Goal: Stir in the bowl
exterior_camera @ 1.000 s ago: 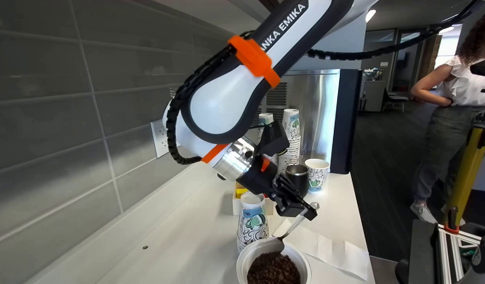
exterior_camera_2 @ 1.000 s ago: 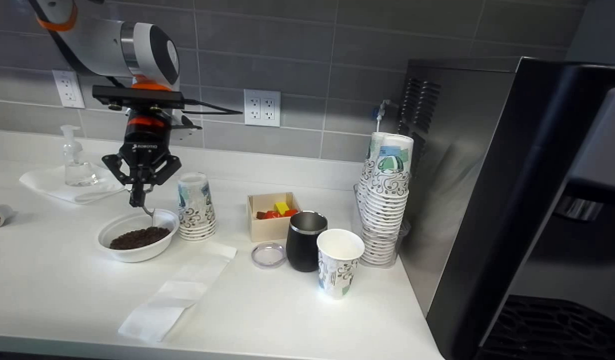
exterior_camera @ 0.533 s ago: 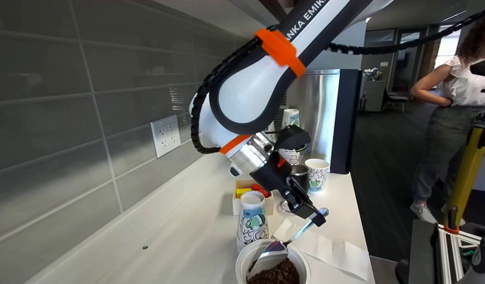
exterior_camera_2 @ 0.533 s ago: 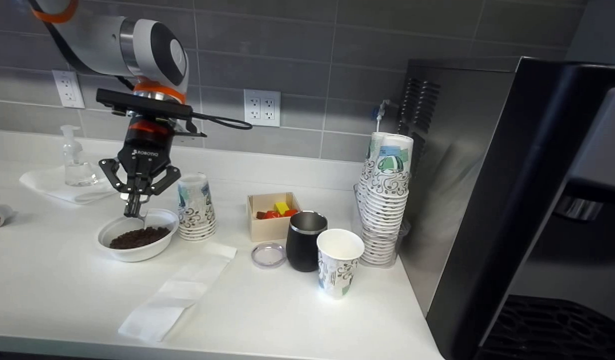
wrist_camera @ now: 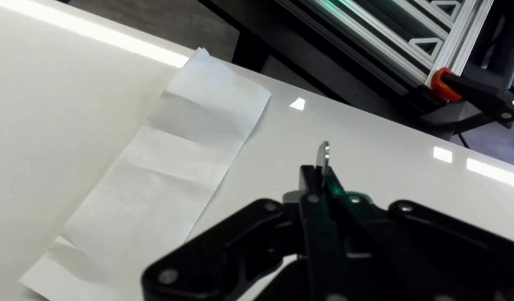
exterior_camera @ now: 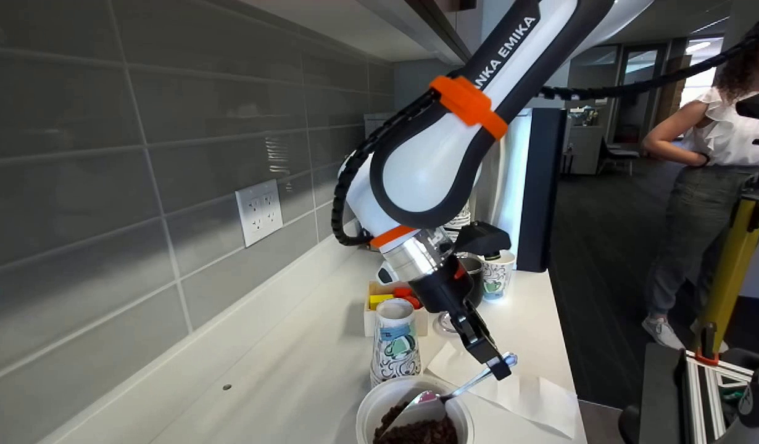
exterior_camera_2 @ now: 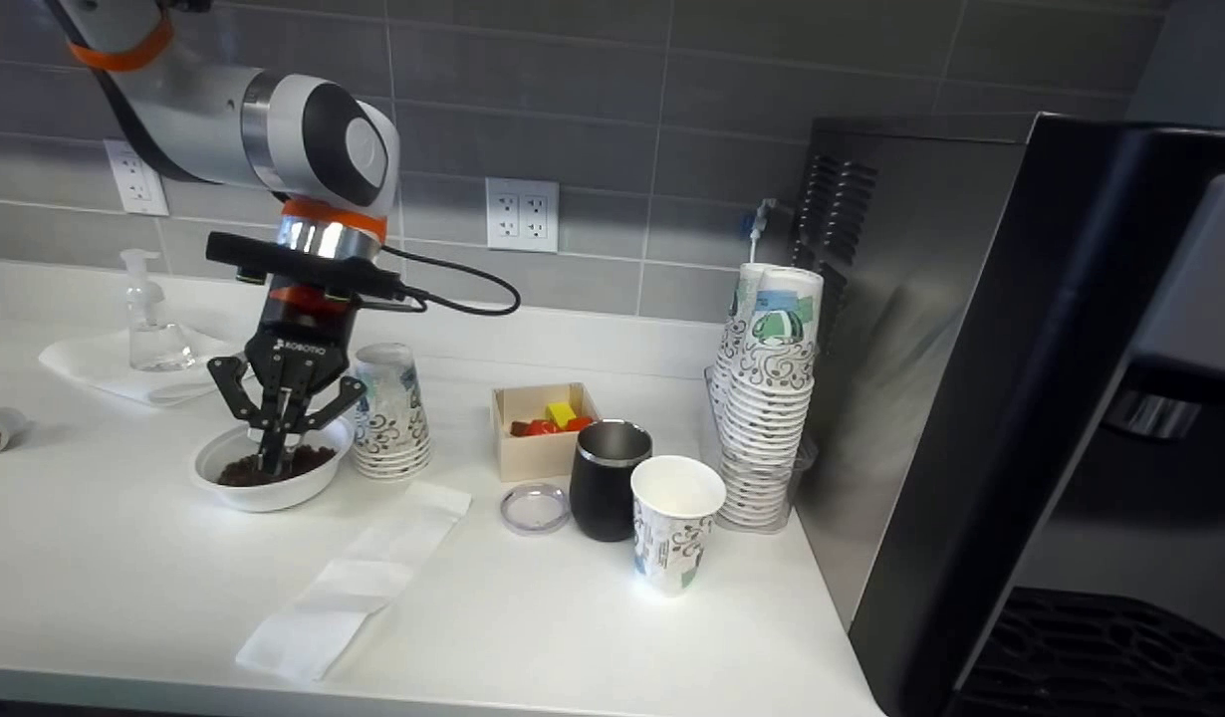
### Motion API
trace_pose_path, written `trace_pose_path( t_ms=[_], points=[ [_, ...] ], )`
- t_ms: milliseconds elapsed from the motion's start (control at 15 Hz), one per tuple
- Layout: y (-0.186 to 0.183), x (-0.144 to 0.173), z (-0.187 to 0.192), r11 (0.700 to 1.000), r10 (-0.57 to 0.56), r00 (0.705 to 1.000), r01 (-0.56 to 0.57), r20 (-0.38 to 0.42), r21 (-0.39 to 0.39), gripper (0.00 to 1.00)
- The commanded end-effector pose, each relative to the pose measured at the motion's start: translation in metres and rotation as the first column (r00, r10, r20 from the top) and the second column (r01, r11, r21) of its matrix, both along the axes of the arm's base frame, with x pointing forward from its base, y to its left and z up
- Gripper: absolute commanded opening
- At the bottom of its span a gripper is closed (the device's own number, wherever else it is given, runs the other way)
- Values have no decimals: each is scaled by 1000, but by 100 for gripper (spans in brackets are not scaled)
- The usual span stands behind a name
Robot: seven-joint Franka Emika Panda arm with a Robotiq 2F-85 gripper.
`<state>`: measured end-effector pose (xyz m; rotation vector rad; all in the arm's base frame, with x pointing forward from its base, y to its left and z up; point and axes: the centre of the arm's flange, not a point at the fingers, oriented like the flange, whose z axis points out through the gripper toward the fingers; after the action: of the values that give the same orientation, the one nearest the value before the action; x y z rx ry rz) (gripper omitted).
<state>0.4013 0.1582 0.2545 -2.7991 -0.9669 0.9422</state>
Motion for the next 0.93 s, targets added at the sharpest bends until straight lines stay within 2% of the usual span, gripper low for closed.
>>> trace_pose_path(
  t_ms=[0,133,200,267,333,867],
  points=[
    [-12,-13,2,997,-19,998,15,52,73,1],
    [-15,-14,1,996,-18,998,13,61,87,1],
    [-15,-14,1,996,-16,998,10,64,91,29],
    [-15,-15,1,996,-14,998,8,68,94,30],
    [-15,-16,1,996,-13,997,6,72,94,35],
    [-14,-14,11,996,-9,996,1,92,91,95]
  ],
)
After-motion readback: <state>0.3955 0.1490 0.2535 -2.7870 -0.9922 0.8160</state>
